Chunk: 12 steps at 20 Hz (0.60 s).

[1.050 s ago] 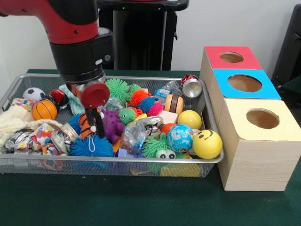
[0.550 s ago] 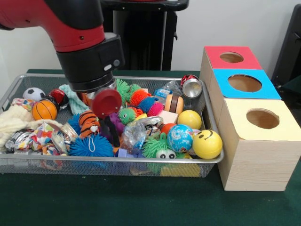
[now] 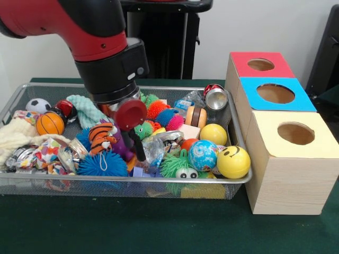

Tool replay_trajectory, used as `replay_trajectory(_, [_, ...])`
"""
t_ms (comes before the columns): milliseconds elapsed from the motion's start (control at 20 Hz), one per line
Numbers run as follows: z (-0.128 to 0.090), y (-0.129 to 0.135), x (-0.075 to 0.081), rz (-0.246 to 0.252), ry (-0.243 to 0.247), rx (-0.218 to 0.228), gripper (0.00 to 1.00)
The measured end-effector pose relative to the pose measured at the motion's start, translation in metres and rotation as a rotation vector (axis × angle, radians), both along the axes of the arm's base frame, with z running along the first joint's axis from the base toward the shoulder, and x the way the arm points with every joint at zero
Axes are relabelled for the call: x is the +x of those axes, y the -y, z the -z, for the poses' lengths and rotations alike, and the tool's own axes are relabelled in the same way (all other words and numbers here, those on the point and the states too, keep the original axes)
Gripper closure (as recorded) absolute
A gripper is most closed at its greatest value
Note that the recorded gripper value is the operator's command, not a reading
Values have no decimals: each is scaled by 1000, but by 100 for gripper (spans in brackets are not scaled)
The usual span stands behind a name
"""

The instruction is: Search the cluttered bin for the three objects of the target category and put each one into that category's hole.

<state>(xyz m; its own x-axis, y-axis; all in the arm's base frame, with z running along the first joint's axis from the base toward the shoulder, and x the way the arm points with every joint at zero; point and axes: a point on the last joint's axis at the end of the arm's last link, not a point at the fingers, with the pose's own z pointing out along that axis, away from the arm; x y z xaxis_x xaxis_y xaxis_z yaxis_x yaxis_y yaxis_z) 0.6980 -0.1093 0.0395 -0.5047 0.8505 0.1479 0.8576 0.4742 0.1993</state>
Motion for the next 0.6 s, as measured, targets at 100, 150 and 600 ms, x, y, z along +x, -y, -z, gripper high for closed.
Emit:
replay_trajectory(100, [-2,-2,-3,-6,-5,-2,0])
replay_trajectory(150, [-2,-3,-4,-8,-5,-3,0])
replay_trajectory(600, [-22,10,-22,-23,-11,-33,0])
